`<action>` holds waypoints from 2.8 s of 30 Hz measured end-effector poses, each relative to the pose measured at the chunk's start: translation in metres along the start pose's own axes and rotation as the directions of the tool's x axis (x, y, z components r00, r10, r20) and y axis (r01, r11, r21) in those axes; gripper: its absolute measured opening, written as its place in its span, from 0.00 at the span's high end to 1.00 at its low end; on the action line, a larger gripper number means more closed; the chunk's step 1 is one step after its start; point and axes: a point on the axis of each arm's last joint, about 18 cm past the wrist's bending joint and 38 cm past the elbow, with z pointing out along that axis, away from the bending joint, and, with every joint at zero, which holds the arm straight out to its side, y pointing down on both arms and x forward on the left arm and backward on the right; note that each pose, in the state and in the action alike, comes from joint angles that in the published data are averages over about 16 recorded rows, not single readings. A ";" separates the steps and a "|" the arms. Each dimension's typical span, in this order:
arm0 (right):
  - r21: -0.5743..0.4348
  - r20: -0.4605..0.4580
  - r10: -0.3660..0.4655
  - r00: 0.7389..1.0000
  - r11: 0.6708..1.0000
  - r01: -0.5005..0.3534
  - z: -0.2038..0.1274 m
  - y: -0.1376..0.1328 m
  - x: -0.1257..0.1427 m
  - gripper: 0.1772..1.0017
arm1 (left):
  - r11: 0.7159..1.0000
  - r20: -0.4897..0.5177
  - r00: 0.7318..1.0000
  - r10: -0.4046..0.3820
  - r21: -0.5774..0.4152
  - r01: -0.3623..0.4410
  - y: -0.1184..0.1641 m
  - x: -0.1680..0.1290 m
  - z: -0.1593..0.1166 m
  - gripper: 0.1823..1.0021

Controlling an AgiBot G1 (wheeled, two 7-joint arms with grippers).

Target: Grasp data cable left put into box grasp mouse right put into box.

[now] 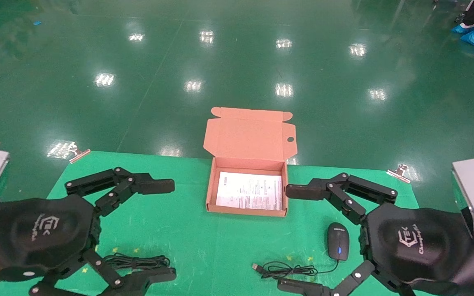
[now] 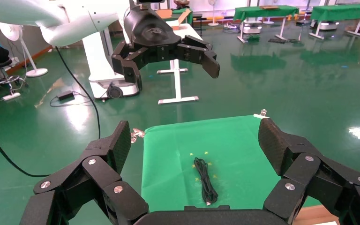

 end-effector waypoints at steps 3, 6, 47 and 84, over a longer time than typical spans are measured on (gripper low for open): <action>0.000 0.000 0.000 1.000 1.000 0.000 0.000 0.000 0.000 0.00 | 1.000 0.000 1.000 0.000 0.000 0.000 0.000 0.000 0.000 0.00; 0.000 0.000 0.000 1.000 1.000 0.000 0.000 0.000 0.000 0.00 | 1.000 0.000 1.000 0.000 0.000 0.000 0.000 0.000 0.000 0.00; -0.521 0.299 -0.432 0.851 0.673 0.525 0.040 0.043 0.046 0.00 | 0.826 -0.067 0.996 0.063 -0.557 -0.089 0.053 -0.031 0.022 0.00; -0.705 0.584 -0.415 0.698 0.167 0.689 0.081 0.173 0.075 0.00 | 0.234 -0.185 0.960 0.212 -0.944 -0.234 0.185 -0.093 0.054 0.00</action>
